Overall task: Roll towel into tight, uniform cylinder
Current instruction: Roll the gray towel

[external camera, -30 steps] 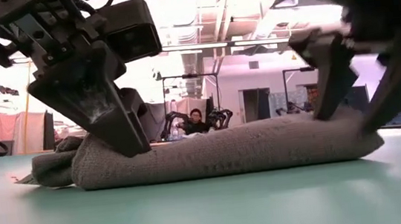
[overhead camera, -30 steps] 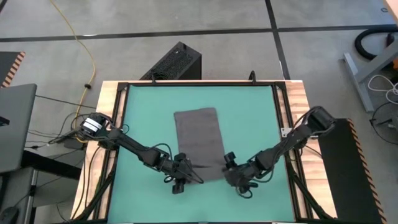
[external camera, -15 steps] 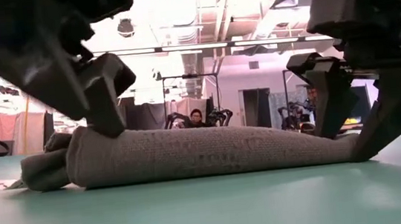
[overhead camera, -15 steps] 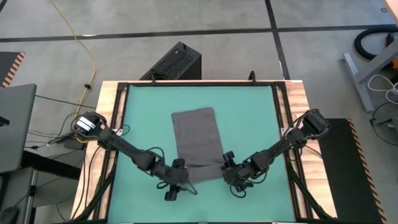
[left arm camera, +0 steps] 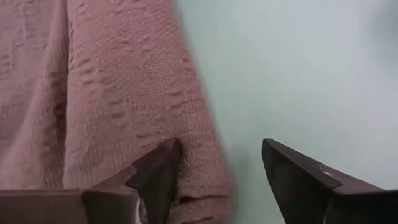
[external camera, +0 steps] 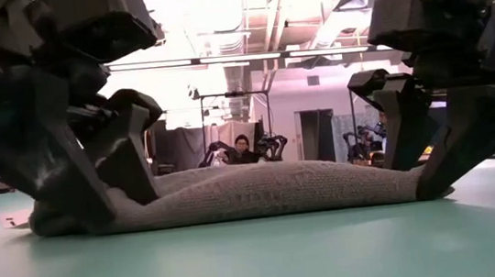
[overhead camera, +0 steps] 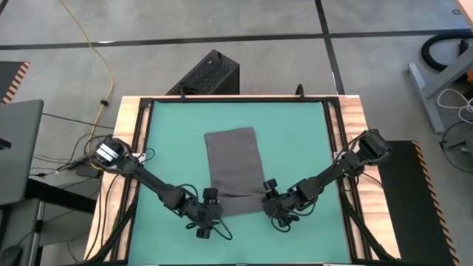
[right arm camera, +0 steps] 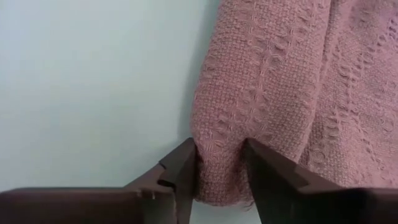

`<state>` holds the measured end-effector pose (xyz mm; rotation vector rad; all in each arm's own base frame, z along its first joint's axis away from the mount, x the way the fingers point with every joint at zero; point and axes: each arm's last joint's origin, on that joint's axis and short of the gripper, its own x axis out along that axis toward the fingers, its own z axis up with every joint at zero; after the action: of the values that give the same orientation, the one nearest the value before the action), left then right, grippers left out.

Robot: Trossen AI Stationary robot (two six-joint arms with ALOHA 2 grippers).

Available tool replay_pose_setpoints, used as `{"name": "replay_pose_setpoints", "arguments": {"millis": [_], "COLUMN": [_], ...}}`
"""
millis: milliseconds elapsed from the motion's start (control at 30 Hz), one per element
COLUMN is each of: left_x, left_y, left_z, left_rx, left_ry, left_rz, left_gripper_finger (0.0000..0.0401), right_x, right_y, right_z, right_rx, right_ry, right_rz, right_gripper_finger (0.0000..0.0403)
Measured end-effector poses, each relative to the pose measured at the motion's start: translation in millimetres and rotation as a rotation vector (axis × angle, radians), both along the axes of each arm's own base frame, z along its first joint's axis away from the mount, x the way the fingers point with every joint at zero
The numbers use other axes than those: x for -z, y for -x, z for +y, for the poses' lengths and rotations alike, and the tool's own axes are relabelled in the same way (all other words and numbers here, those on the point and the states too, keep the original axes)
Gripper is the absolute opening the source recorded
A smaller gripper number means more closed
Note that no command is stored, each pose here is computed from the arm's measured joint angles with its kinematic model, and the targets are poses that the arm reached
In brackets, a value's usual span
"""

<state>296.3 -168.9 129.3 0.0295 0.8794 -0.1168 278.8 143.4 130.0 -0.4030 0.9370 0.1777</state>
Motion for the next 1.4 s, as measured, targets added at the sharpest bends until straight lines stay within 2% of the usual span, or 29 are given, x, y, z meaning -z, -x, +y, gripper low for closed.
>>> {"name": "replay_pose_setpoints", "arguments": {"millis": [167, 267, 400, 500, 567, 600, 700, 833, 933, 1033, 1100, 1233, 1400], "left_x": [24.5, 32.8, 34.8, 34.6, 32.1, 31.1, 23.0, 5.3, -1.7, 5.8, 11.9, 24.3, 28.9], "left_y": [-0.4, 1.6, 3.2, 3.8, 4.5, 4.5, 5.0, 7.0, 9.2, 13.2, 19.2, 34.8, 47.8], "left_z": [-2.2, -4.2, -4.8, -3.7, -3.4, -3.0, -1.9, -0.6, 3.1, 3.4, 7.7, 23.4, 35.9], "left_rx": [-0.007, -0.026, -0.04, -0.075, -0.115, -0.131, -0.103, -0.061, -0.071, -0.049, -0.065, -0.169, -0.239], "left_ry": [-0.086, -0.128, -0.156, -0.169, -0.14, -0.115, -0.037, 0.072, 0.216, 0.435, 0.566, 0.805, 0.982], "left_rz": [0.065, 0.081, 0.085, 0.079, 0.077, 0.08, 0.099, 0.105, 0.11, 0.06, 0.019, 0.007, 0.022], "left_gripper_finger": [0.0239, 0.0224, 0.016, 0.0088, 0.0036, 0.0021, 0.0015, 0.0011, 0.0009, 0.0008, 0.0007, 0.0007, 0.0013], "right_x": [0.2, 0.9, 1.3, 1.6, 1.9, 1.8, -2.9, -15.5, -24.3, -23.3, -21.0, -17.6, -12.0], "right_y": [0.1, 1.3, 2.2, 1.8, 1.1, 0.6, -0.5, -3.0, -5.9, -9.2, -10.3, -11.3, -18.0], "right_z": [0.3, 0.2, -0.5, -2.2, -4.1, -5.2, -10.3, -20.6, -31.0, -37.3, -37.8, -36.5, -35.3], "right_rx": [0.006, 0.024, 0.039, 0.052, 0.063, 0.072, 0.088, 0.099, 0.151, 0.213, 0.224, 0.24, 0.214], "right_ry": [-0.041, -0.063, -0.098, -0.13, -0.164, -0.185, -0.274, -0.47, -0.628, -0.743, -0.776, -0.805, -0.862], "right_rz": [0.015, 0.033, 0.063, 0.081, 0.098, 0.106, 0.137, 0.185, 0.23, 0.287, 0.315, 0.324, 0.323], "right_gripper_finger": [0.0146, 0.0123, 0.0077, 0.0046, 0.0032, 0.0028, 0.0026, 0.0027, 0.0026, 0.0027, 0.0028, 0.0028, 0.0028]}}
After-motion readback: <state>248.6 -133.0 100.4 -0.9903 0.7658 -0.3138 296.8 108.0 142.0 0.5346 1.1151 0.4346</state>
